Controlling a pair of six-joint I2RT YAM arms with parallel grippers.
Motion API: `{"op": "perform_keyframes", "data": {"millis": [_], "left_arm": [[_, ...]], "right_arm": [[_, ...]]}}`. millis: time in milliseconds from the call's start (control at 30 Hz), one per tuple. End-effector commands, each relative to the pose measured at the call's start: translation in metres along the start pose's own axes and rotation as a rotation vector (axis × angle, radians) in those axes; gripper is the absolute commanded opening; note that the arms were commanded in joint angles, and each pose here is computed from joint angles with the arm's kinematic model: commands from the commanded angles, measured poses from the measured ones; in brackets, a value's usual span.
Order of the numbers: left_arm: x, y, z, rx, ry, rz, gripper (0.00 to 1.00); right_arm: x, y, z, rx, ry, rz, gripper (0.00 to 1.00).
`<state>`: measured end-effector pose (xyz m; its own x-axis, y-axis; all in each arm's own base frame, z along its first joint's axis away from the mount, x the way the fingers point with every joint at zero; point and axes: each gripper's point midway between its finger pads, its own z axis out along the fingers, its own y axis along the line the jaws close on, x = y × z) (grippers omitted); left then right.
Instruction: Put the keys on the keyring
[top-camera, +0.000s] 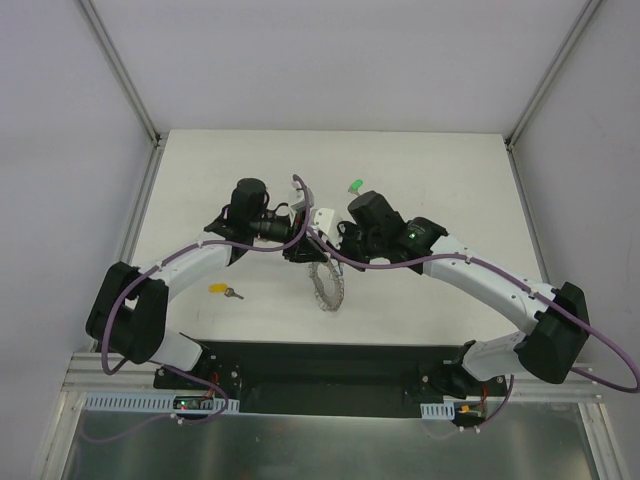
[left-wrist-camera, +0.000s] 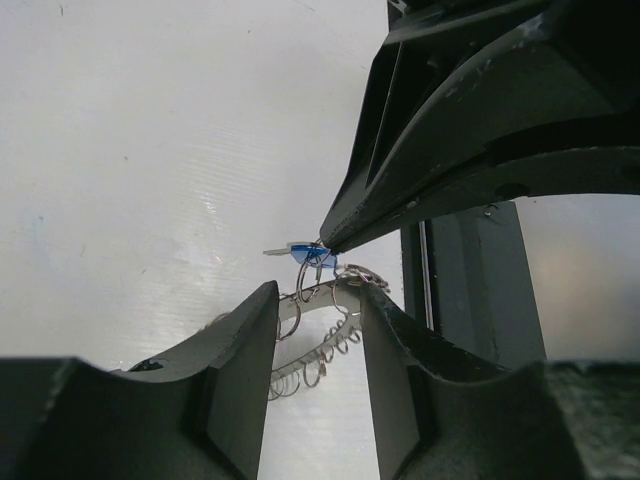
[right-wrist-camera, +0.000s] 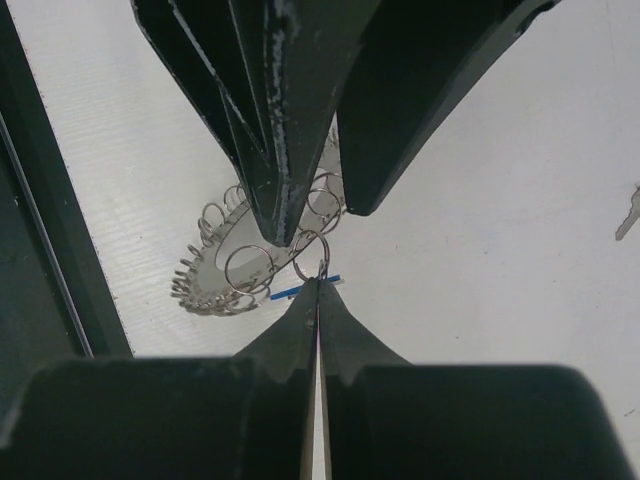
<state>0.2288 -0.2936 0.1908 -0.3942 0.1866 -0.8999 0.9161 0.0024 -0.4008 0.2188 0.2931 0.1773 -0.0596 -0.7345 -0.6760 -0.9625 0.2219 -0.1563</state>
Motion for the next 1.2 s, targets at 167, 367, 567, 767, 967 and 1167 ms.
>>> {"op": "perform_keyframes", "data": {"millis": [167,367,567,767,967,1167], "left_arm": [[-0.004,-0.003,0.013,0.056,0.011,-0.027,0.31],[-0.002,0.004,0.017,0.03,0.018,-0.038,0.29],[-0.001,0.005,0.021,0.037,0.024,-0.036,0.29],[0.004,-0.001,0.023,0.074,0.034,-0.041,0.26],[0.011,-0.005,0.024,0.096,0.047,-0.052,0.21],[0.013,-0.009,0.023,0.105,0.051,-0.057,0.21]], "right_arm": [[-0.026,-0.003,-0.015,0.014,-0.086,-0.033,0.01],[-0.03,-0.003,-0.017,0.012,-0.097,-0.03,0.01],[-0.031,-0.001,-0.017,0.007,-0.102,-0.029,0.01],[-0.03,-0.002,-0.017,0.012,-0.1,-0.027,0.01],[-0.03,-0.003,-0.017,0.019,-0.102,-0.024,0.01],[-0.029,-0.004,-0.017,0.022,-0.099,-0.023,0.01]]}}
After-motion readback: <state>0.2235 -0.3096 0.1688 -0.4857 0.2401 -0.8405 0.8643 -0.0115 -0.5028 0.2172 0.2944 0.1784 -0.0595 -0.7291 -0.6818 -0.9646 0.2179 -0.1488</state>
